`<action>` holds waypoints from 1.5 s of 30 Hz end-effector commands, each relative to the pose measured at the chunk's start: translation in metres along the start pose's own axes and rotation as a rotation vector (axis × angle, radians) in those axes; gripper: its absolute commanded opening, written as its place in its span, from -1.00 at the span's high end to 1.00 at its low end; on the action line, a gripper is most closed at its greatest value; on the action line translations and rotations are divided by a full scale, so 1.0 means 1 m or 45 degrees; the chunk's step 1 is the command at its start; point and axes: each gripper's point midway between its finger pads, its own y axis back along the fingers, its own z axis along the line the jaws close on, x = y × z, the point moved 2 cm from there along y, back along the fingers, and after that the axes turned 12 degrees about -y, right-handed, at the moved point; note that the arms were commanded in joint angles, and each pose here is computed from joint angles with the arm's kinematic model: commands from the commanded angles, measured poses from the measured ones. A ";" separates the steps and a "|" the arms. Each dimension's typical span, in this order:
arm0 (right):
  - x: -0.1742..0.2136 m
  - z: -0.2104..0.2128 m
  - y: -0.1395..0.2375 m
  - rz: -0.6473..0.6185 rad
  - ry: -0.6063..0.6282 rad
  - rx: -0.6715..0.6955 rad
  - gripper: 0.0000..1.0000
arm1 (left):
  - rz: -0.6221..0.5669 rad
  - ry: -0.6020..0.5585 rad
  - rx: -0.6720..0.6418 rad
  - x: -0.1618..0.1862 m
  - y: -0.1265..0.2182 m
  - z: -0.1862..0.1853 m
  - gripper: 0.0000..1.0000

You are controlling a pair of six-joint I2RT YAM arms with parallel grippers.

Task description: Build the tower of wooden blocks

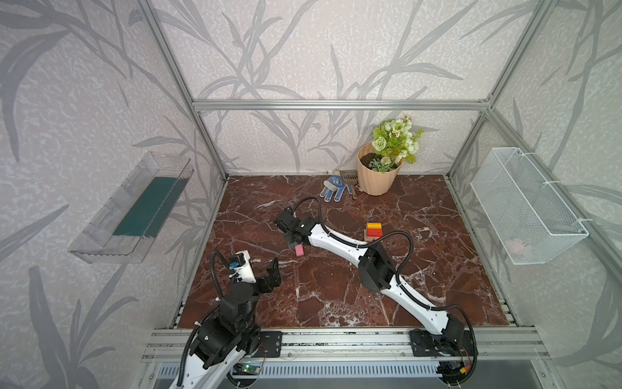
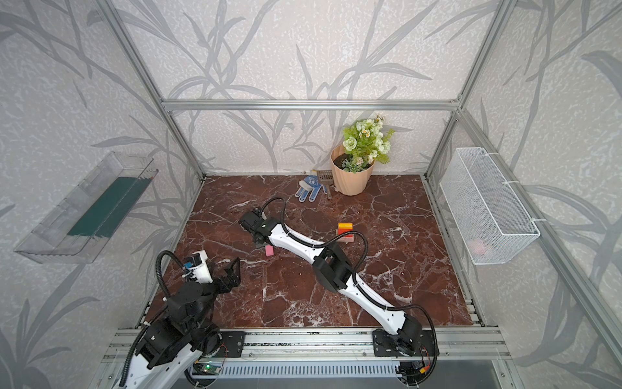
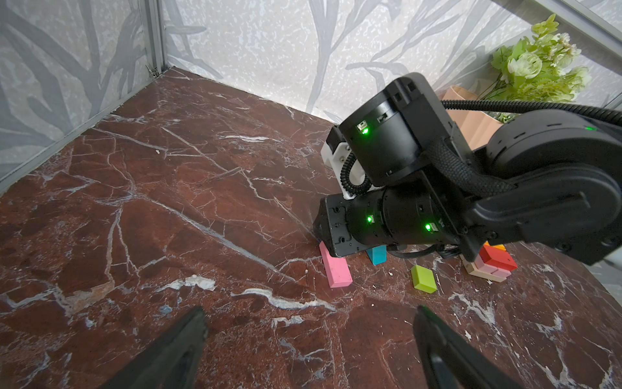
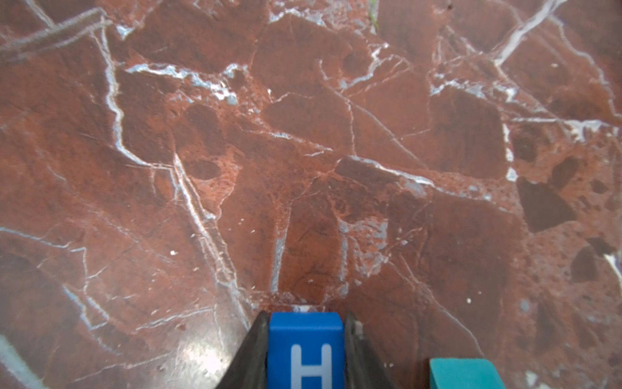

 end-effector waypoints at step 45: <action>0.000 -0.266 0.206 -0.386 -0.388 0.133 0.59 | 0.021 -0.146 0.414 -0.001 -0.008 -0.058 -0.99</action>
